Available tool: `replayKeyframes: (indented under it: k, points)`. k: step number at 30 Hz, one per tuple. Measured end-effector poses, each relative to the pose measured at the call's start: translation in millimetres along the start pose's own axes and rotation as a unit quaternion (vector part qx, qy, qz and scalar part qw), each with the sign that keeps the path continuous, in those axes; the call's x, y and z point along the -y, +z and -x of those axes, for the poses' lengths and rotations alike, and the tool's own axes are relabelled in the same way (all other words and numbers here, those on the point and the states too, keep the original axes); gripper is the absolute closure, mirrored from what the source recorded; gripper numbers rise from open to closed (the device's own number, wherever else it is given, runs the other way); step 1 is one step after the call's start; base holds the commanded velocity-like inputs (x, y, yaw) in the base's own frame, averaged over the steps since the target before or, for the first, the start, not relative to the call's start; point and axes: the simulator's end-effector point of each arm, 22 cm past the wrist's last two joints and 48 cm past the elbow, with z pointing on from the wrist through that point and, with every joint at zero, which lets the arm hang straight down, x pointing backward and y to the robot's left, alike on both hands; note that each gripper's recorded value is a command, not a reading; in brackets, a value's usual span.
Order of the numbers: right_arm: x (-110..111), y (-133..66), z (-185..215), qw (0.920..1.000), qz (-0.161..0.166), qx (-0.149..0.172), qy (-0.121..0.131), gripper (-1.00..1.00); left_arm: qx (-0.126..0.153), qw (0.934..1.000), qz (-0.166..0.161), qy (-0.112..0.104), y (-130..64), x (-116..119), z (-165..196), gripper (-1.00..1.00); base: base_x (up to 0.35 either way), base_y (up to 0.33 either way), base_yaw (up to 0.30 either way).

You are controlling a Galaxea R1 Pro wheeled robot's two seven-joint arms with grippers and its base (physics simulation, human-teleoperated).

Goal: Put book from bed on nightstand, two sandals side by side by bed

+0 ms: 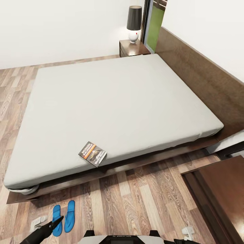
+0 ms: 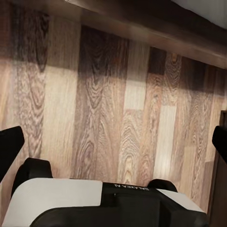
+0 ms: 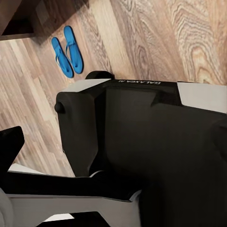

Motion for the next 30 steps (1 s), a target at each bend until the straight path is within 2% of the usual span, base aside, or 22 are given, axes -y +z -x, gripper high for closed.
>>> replayKeyframes:
  k: [7, 16, 20, 22, 24, 26, 27, 28, 29, 30]
  points:
    - [-2, -3.9, -1, 1.0000, -0.001, 0.001, 0.001, -1.00, -0.001, 1.0000, -0.008, 0.000, 11.0, 22, -17, -1.00, 0.000, 0.000, 0.000]
    - [1, -4.3, 0, 1.0000, -0.009, 0.003, 0.002, -1.00, -0.007, 0.9999, -0.013, -0.001, 14.9, 28, -24, -1.00, 0.000, 0.000, 0.000]
    - [21, -4.7, 4, 0.9985, -0.055, 0.006, 0.002, -1.00, -0.008, 0.9999, -0.015, -0.003, 15.9, 30, -26, -1.00, 0.000, 0.000, 0.000]
    - [42, -2.9, 13, 0.9933, -0.115, 0.013, -0.001, -1.00, -0.008, 0.9998, -0.015, -0.003, 16.4, 31, -27, -1.00, 0.000, 0.000, 0.000]
    - [39, 13.4, 17, 0.9900, -0.140, 0.018, -0.001, -1.00, -0.008, 0.9998, -0.015, -0.004, 16.5, 31, -27, -1.00, 0.000, 0.000, 0.000]
    - [20, 44.9, 14, 0.9876, -0.155, 0.021, 0.007, -1.00, -0.008, 0.9998, -0.015, -0.004, 16.5, 31, -28, -1.00, 0.000, 0.000, 0.000]
    - [13, 54.2, 13, 0.9874, -0.157, 0.020, 0.010, -1.00, -0.008, 0.9998, -0.015, -0.004, 16.5, 31, -28, -1.00, 0.000, 0.000, 0.000]
    - [-9, 79.8, 9, 0.9859, -0.165, 0.014, 0.023, -1.00, -0.009, 0.9998, -0.016, -0.004, 16.6, 31, -28, -1.00, 0.000, 0.000, 0.000]
    - [-34, 99.4, 7, 0.9884, -0.148, 0.012, 0.029, -1.00, -0.009, 0.9998, -0.016, -0.004, 16.6, 31, -28, -1.00, 0.000, 0.000, 0.000]
    - [-43, 105.2, 12, 0.9888, -0.146, 0.011, 0.031, -1.00, -0.009, 0.9998, -0.016, -0.004, 16.6, 32, -28, -1.00, 0.000, 0.000, 0.000]
